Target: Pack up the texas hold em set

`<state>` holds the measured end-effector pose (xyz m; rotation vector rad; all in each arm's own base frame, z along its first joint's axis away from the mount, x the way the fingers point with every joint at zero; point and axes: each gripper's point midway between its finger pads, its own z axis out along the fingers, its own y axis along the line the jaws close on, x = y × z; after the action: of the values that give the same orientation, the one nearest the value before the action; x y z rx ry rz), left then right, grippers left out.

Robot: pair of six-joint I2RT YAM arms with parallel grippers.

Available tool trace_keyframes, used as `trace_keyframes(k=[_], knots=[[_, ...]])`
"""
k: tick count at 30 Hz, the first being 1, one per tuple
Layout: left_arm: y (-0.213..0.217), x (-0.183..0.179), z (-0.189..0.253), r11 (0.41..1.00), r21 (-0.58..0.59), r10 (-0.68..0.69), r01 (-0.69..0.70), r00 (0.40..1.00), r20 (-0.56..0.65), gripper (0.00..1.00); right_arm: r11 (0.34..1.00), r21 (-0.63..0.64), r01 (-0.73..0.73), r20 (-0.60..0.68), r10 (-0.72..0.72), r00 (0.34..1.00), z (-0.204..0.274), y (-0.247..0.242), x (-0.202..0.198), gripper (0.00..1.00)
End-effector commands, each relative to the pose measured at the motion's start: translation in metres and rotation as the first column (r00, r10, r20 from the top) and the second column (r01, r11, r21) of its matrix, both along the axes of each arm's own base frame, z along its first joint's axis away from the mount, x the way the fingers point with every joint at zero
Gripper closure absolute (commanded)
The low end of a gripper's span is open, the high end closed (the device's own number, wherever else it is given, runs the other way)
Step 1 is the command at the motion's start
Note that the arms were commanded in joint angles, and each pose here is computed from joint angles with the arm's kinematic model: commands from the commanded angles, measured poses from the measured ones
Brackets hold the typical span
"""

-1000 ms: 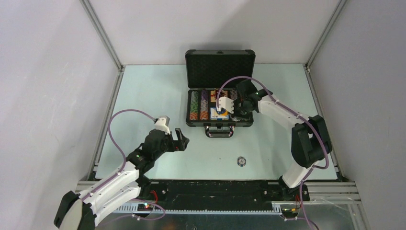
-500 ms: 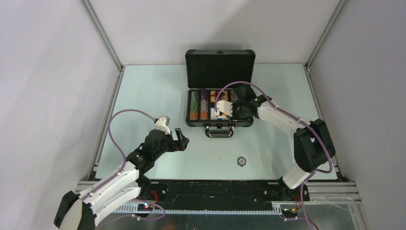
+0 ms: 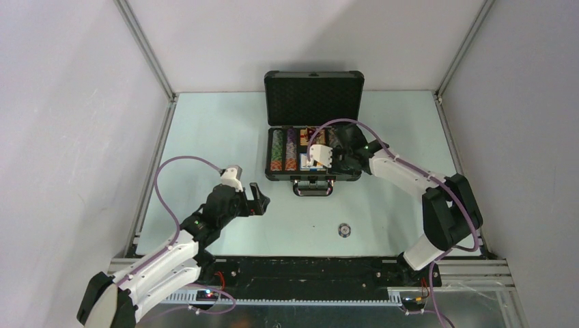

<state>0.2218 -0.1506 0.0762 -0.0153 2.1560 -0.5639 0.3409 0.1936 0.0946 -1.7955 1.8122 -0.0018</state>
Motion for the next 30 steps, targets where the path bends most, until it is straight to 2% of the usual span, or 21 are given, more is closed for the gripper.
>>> trace_keyframes(k=[1,10,16,19,30], knots=[[0.001,0.008,0.010,1.000,0.006,0.009,-0.009,0.999,0.038,0.00,0.996,0.080,-0.037,0.031,0.035,0.999,0.005,0.007,0.009,1.00],[0.000,0.008,0.008,1.000,0.007,0.005,-0.005,1.000,0.030,0.00,0.993,0.112,-0.029,0.022,0.026,0.999,0.031,-0.016,-0.004,1.00],[0.000,0.008,0.007,1.000,0.008,0.005,-0.005,1.000,0.028,0.00,0.996,0.081,0.033,0.078,-0.039,0.996,0.041,-0.035,0.009,1.00],[0.000,0.008,0.008,1.000,0.007,0.004,-0.004,1.000,0.029,0.00,0.993,0.106,0.041,0.094,-0.051,0.994,0.048,-0.037,0.012,1.00],[-0.001,0.008,0.007,1.000,0.006,0.004,-0.004,1.000,0.025,0.00,0.996,0.075,0.055,0.086,-0.062,0.994,0.036,-0.045,0.020,1.00]])
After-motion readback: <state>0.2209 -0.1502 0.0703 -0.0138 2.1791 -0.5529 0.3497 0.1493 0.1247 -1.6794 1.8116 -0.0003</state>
